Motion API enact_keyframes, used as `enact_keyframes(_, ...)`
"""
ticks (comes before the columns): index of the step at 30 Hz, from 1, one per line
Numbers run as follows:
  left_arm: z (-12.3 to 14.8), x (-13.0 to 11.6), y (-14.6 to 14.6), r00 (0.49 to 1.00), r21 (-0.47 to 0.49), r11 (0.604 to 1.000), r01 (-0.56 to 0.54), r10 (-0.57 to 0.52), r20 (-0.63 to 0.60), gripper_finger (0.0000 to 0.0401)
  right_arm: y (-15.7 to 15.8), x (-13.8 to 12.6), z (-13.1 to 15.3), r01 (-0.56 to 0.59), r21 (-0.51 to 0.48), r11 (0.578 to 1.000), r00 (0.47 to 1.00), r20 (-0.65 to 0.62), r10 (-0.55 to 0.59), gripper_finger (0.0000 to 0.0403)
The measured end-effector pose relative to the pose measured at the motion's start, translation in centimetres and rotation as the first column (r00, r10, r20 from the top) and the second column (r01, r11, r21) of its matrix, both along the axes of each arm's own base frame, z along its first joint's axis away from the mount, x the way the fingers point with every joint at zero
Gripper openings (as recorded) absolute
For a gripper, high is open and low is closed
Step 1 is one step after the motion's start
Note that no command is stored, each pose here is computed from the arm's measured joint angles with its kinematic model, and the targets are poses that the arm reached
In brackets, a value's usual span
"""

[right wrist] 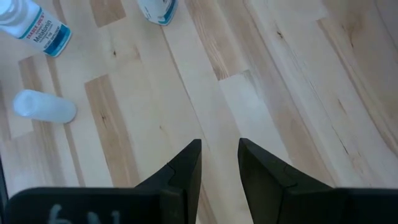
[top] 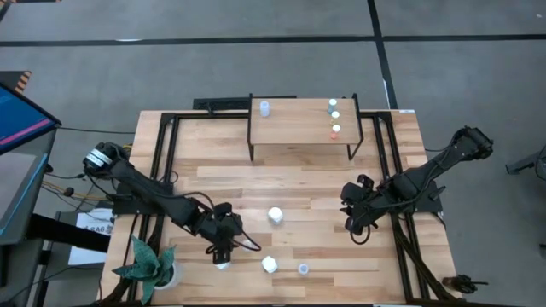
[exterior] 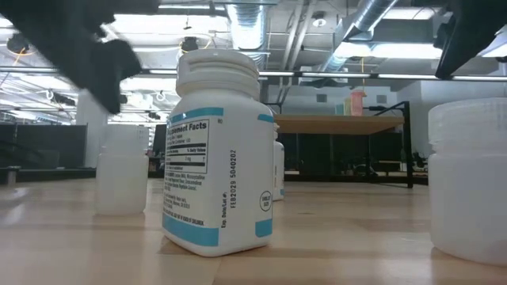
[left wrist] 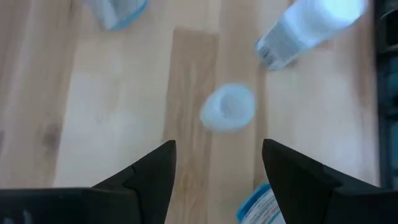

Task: Pick and place medicine bottles onto shelf by color
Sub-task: Put the top white small pill bottle on the shelf

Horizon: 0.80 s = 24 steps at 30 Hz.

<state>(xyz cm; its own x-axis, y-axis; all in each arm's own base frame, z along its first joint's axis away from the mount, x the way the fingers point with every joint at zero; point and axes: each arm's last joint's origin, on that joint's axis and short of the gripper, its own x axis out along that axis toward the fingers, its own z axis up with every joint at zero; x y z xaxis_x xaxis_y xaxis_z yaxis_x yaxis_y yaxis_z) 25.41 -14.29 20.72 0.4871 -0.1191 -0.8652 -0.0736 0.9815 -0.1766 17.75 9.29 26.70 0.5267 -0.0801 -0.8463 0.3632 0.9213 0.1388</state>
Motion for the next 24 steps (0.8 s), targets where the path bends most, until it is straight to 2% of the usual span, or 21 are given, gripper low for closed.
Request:
enact_keyframes(3, -1.2, 0.8, -0.8, 1.0, -0.013, 1.0, 0.009, -0.009, 0.0, 0.0226, 0.0, 0.0, 0.0, -0.002, -0.001, 1.0, 1.0, -0.001, 0.002, 0.0127)
enact_keyframes(8, -3.0, 1.3, -1.3, 0.997, -0.021, 1.0, 0.012, -0.014, -0.072, 0.0226, 0.1, 0.1, -0.2, -0.003, -0.007, 1.0, 1.0, -0.011, 0.003, 0.0127)
enact_keyframes(15, -3.1, 2.5, -1.7, 1.0, 0.018, 1.0, -0.013, 0.013, -0.019, 0.0226, 0.4, 0.6, -0.9, -0.005, -0.024, 1.0, 0.999, -0.041, 0.004, 0.0127)
enact_keyframes(24, -4.0, 2.8, -1.8, 1.0, 0.037, 0.999, -0.016, 0.017, -0.026, 0.0226, 0.8, 1.2, -1.7, -0.009, -0.044, 0.999, 0.997, -0.079, 0.005, 0.0127)
